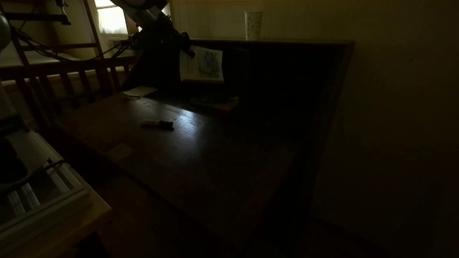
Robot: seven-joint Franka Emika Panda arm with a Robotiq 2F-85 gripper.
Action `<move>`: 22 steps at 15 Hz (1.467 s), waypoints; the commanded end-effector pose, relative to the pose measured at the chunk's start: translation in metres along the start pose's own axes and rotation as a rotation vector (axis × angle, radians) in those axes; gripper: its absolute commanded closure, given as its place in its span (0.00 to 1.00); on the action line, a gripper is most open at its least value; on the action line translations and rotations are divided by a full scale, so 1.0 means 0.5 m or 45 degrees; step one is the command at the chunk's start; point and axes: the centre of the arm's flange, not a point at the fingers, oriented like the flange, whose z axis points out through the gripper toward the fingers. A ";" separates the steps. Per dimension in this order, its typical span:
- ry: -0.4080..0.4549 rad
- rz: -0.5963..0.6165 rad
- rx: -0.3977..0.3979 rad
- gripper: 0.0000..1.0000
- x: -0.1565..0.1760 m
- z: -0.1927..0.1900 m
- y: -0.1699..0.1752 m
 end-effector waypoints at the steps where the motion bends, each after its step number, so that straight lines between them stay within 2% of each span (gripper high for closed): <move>1: 0.068 0.019 0.065 0.94 0.018 0.053 0.016; 11: 0.057 0.032 0.107 0.94 0.023 0.113 0.049; 22: 0.090 -0.047 0.184 0.94 0.049 0.223 0.054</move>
